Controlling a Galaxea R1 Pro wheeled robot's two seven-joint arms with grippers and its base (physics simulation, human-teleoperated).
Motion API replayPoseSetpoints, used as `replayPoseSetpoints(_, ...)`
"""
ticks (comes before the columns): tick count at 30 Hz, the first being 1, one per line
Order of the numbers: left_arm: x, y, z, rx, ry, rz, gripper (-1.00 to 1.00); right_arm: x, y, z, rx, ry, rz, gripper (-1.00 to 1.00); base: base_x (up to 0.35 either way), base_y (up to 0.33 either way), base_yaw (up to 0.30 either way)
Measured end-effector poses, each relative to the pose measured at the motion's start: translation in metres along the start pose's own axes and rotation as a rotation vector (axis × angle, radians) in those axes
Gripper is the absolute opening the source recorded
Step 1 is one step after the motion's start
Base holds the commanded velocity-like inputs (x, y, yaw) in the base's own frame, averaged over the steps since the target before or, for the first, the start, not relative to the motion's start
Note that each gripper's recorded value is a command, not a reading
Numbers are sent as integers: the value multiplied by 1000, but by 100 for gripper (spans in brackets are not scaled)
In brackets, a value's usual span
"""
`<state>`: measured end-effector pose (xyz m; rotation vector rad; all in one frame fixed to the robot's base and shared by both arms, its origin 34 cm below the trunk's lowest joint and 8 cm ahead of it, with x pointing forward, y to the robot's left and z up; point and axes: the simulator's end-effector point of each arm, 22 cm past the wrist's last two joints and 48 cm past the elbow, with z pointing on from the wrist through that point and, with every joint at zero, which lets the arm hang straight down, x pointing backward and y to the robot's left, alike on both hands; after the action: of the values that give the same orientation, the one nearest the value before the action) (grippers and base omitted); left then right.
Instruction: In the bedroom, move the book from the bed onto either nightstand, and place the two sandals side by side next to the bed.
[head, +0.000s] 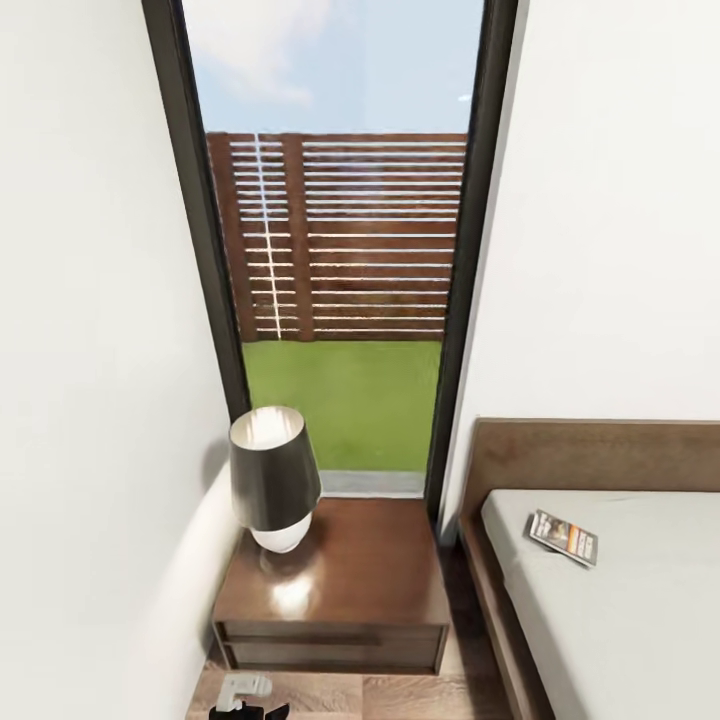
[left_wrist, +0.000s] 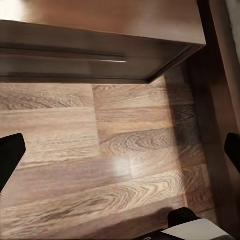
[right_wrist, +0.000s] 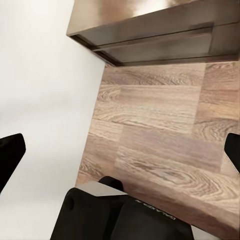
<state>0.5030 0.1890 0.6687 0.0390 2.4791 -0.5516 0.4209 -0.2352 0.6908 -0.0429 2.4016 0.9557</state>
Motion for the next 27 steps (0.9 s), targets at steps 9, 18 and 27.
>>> replayPoseSetpoints(9,0,0,0,0,0,0,100,0,0,0,1,-1,-1,100,259,0,0)
replayPoseSetpoints(18,0,0,0,0,0,0,100,0,0,0,0,0,-1,100,259,0,0)
replayPoseSetpoints(27,0,0,0,0,1,0,100,0,0,0,-1,-1,-1,100,259,0,0)
